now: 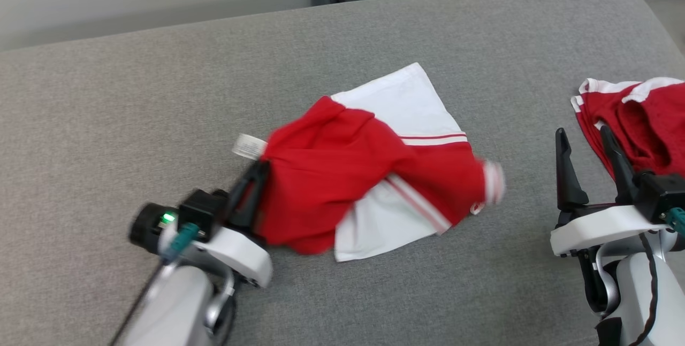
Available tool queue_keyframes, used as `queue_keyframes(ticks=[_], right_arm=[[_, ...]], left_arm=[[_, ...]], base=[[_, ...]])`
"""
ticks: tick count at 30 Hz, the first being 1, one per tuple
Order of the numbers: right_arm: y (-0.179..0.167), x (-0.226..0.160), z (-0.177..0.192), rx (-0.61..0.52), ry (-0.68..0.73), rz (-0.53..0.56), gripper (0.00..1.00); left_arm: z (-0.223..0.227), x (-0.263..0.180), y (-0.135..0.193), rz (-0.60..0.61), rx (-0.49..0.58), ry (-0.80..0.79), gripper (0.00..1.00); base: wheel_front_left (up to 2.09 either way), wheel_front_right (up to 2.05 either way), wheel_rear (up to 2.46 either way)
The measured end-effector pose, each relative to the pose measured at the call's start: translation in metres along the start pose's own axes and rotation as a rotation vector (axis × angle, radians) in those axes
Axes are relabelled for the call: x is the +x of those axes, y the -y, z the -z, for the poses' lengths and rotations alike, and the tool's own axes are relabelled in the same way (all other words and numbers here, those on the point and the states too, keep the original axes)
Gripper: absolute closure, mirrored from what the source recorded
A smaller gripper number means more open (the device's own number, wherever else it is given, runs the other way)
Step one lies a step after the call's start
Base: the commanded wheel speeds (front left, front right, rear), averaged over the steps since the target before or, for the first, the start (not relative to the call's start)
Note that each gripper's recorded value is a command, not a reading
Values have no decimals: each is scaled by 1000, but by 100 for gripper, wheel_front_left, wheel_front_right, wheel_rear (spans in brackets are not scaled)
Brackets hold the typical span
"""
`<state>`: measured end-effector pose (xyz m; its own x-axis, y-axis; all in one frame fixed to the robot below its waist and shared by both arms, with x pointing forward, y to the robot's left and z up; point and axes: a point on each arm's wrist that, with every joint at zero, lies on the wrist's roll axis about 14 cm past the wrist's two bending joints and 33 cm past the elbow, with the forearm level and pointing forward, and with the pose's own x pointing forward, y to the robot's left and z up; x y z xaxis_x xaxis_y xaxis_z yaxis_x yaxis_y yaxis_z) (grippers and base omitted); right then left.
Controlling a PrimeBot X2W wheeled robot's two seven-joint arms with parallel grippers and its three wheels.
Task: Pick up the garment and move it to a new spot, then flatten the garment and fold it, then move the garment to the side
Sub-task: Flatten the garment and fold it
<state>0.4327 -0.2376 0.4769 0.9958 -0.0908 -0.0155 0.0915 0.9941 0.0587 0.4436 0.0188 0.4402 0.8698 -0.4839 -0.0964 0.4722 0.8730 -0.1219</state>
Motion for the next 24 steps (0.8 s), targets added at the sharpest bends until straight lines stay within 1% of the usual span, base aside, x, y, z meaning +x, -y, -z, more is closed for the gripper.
queue_keyframes(ticks=[2, 4, 6, 9, 10, 11, 12, 13, 16, 19, 21, 24], right_arm=[[-7, 1, 1, 4, -2, -19, 0], [-14, 2, 2, 7, -4, -36, 0], [-17, 2, 3, 12, -7, -43, 0], [-20, 2, 6, 13, -16, -54, 0], [-21, 2, 7, 13, -20, -55, 0], [-21, 1, 9, 13, -24, -56, 0], [-20, 1, 10, 13, -29, -53, 0], [-19, 0, 12, 13, -34, -51, 0], [-16, 0, 16, 12, -46, -43, 0], [-15, 0, 17, 11, -47, -39, 0], [-14, 0, 16, 9, -45, -38, 0], [-16, 1, 14, 9, -42, -42, 0]], left_arm=[[-13, -2, -27, -53, 51, 27, 100], [-22, -3, -48, -82, 116, 37, 100], [-23, -5, -67, -108, 166, 23, 100], [-17, -6, -89, -144, 205, -15, 100], [-17, -4, -94, -152, 218, -21, 85], [-16, -3, -100, -163, 221, -27, 62], [-15, -1, -104, -172, 226, -33, 24], [-13, 0, -107, -185, 230, -40, 0], [-13, 0, -123, -261, 217, -43, 0], [-33, 2, -140, -346, 205, 14, 0], [-39, 0, -143, -369, 198, 32, 0], [-41, -2, -136, -354, 187, 42, 0]], base=[[0, 0, 0], [0, 0, 0], [0, 0, 0], [0, 0, 0], [0, 0, 0], [0, 0, 0], [0, 0, 0], [0, 0, 0], [0, 0, 0], [0, 0, 0], [0, 0, 0], [0, 0, 0]])
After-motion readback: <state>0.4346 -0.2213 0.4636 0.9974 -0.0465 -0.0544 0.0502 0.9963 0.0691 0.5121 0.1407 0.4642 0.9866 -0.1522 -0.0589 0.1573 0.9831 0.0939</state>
